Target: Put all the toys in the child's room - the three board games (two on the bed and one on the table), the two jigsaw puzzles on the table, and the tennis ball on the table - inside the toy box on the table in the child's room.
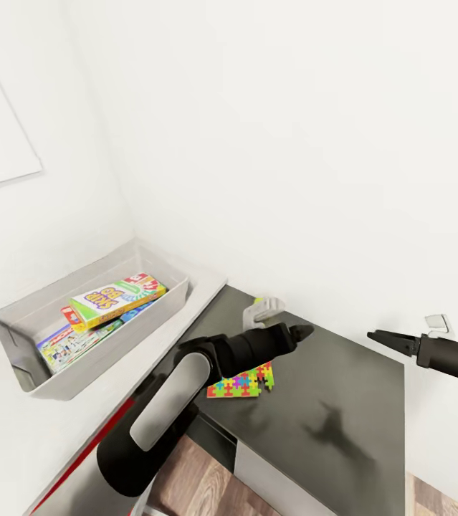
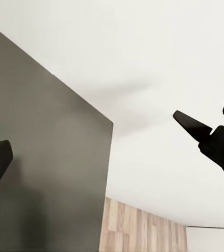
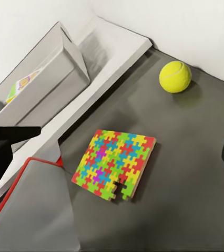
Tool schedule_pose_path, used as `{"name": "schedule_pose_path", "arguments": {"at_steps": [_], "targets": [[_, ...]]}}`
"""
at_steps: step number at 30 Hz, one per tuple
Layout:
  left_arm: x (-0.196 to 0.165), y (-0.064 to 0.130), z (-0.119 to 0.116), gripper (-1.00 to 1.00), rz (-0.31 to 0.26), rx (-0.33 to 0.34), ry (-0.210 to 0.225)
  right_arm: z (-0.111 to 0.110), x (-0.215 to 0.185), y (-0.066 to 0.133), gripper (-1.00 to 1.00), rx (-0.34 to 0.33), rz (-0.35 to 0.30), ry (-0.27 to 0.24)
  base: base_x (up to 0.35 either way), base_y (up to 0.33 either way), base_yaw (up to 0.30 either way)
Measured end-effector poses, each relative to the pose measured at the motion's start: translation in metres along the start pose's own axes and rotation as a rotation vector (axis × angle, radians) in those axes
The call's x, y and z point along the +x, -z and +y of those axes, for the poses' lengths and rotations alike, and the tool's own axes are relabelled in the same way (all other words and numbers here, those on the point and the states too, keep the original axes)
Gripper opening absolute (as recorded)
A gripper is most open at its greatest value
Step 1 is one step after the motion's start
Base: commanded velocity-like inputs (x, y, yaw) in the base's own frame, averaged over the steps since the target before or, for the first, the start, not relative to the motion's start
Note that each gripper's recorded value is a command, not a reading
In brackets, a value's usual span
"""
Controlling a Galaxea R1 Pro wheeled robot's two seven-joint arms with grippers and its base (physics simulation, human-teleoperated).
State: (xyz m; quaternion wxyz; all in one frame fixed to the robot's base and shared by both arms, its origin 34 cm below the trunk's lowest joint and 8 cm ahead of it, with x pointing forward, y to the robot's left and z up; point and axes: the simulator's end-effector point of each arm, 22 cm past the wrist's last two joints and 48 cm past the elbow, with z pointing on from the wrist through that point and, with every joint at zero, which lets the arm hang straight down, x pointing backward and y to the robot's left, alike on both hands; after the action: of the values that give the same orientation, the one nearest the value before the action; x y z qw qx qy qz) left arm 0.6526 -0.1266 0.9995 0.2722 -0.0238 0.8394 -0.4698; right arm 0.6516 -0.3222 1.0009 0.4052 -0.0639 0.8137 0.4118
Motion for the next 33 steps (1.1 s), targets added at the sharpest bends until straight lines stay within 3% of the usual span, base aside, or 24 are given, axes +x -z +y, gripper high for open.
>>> {"name": "schedule_pose_path", "arguments": {"at_steps": [7,8,10,14,24,33], "targets": [[0.007,0.004,0.016,1.00,0.003,-0.042,0.013,-0.033,0.008,0.005,1.00,0.167,0.034,0.023,0.000,0.000,-0.030],[0.007,0.004,0.015,1.00,0.002,-0.041,0.013,-0.032,0.008,0.006,1.00,0.167,0.033,0.023,0.000,0.000,-0.014],[0.009,0.006,0.025,1.00,0.004,-0.081,0.013,-0.049,0.011,0.009,1.00,0.253,0.047,0.034,0.000,0.000,-0.009],[0.011,0.008,0.033,1.00,0.005,-0.118,0.009,-0.061,0.011,0.013,1.00,0.316,0.051,0.044,0.000,0.000,-0.005],[0.026,0.014,0.047,1.00,0.018,-0.164,0.023,-0.069,0.006,0.021,1.00,0.381,0.043,0.059,0.000,0.000,-0.040],[0.024,0.018,0.052,1.00,-0.008,-0.195,-0.009,-0.066,0.001,0.025,1.00,0.388,0.031,0.070,0.000,0.000,-0.069]]}}
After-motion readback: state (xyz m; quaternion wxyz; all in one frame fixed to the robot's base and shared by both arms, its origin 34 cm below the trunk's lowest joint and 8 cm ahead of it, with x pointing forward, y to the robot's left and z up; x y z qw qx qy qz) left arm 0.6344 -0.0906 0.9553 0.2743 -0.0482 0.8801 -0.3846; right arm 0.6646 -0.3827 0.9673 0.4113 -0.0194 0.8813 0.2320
